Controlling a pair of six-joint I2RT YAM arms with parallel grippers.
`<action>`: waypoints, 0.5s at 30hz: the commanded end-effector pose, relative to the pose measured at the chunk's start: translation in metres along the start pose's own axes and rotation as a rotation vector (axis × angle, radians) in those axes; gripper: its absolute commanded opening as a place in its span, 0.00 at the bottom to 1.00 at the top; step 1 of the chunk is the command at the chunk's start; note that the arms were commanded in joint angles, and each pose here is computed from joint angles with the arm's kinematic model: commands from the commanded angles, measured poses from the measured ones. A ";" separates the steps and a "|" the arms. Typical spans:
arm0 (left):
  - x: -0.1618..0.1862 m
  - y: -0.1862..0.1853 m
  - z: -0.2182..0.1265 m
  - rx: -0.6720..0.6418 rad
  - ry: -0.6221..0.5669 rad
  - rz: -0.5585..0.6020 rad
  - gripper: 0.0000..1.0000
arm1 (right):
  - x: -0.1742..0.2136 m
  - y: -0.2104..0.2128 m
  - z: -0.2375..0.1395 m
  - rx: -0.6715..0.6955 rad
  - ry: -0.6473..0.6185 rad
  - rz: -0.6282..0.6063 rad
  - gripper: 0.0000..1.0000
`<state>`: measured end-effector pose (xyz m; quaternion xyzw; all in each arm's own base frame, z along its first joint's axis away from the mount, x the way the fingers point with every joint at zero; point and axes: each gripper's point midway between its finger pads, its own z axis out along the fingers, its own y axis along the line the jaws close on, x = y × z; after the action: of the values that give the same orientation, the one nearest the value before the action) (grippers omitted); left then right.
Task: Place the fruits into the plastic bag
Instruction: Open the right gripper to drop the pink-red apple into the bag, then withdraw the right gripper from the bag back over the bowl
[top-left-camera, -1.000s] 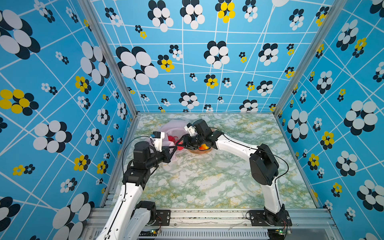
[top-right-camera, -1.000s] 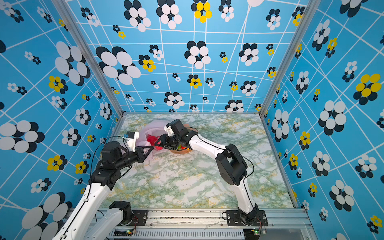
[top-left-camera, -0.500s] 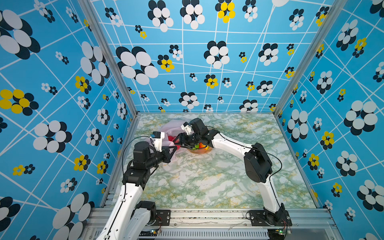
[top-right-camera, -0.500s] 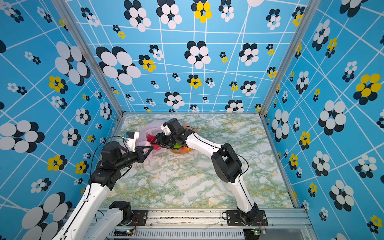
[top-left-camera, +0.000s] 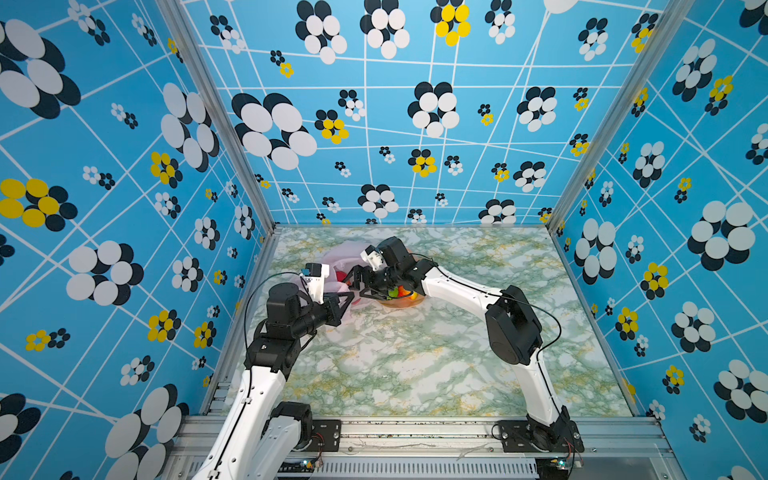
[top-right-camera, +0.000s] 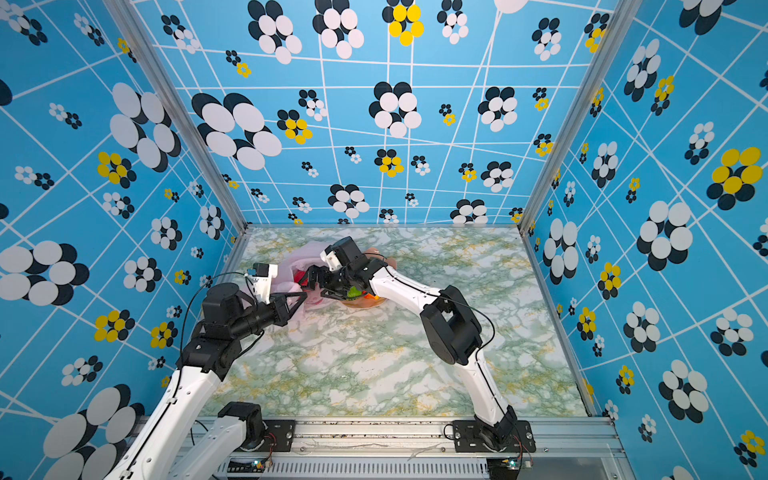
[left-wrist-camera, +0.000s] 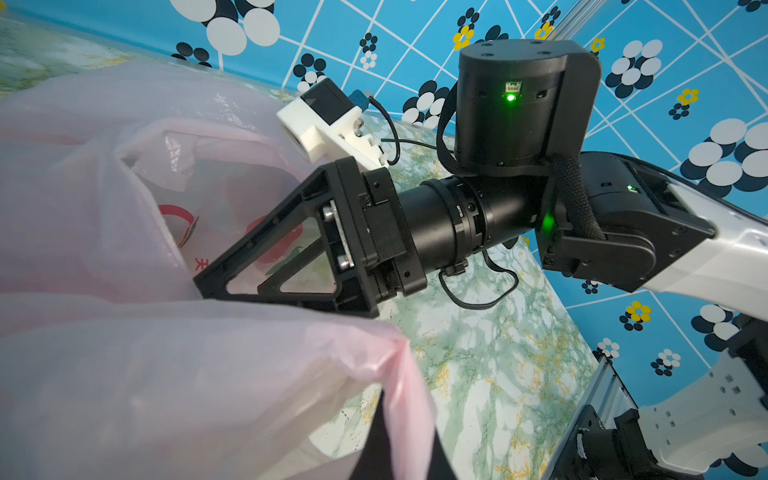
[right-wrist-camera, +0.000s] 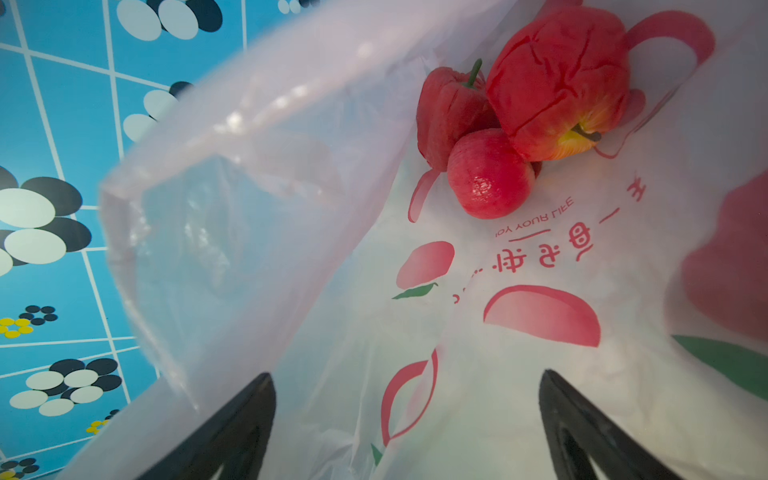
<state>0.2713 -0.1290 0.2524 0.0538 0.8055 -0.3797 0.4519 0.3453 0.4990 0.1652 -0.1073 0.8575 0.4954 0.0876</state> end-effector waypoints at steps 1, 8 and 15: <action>0.004 -0.003 -0.002 0.003 0.005 0.019 0.00 | -0.004 0.024 -0.008 -0.041 -0.015 -0.048 1.00; 0.004 -0.002 -0.001 0.002 0.006 0.019 0.00 | -0.010 0.048 -0.032 -0.051 -0.055 -0.150 1.00; 0.004 -0.002 -0.001 0.001 0.007 0.018 0.00 | -0.020 0.053 -0.050 -0.043 -0.088 -0.178 0.99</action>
<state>0.2713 -0.1290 0.2524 0.0539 0.8055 -0.3796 0.4520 0.3426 0.4934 0.2022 -0.1508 0.8416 0.5023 0.1293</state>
